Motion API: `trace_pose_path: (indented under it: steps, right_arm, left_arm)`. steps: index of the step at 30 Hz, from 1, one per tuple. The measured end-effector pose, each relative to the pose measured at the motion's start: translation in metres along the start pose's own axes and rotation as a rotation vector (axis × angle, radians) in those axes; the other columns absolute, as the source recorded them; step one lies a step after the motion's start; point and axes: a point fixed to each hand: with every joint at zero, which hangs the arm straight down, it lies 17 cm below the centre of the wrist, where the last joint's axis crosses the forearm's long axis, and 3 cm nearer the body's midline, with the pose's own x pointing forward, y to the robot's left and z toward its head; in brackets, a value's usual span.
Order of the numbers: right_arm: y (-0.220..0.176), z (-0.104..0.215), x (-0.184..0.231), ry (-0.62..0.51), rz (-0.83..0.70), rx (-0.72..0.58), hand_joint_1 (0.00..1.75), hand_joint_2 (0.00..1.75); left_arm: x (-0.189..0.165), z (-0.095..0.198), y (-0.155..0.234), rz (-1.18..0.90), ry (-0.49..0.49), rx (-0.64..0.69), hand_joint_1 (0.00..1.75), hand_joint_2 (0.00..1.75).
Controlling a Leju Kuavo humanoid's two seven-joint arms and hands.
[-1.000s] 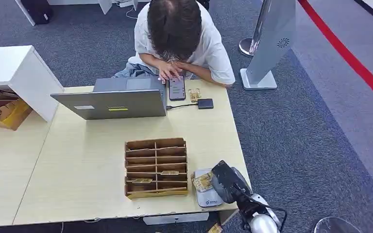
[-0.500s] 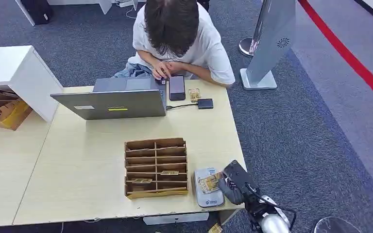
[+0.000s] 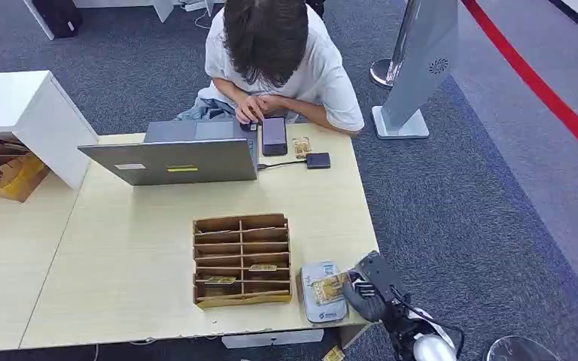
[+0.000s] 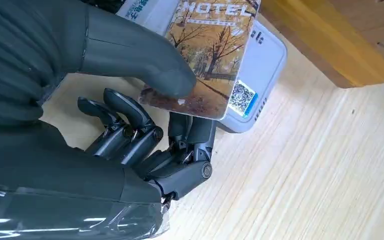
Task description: Pass the card to the sensor for recognition and then transmit it.
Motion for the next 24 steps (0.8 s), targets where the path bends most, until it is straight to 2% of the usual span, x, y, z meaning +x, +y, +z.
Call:
trace_pose_path:
  steps: [24]
  right_arm:
    - [-0.006, 0.002, -0.007, 0.008, 0.001, -0.002, 1.75, 1.75]
  left_arm:
    - [-0.002, 0.006, 0.012, 0.009, 0.003, 0.006, 0.00, 0.00]
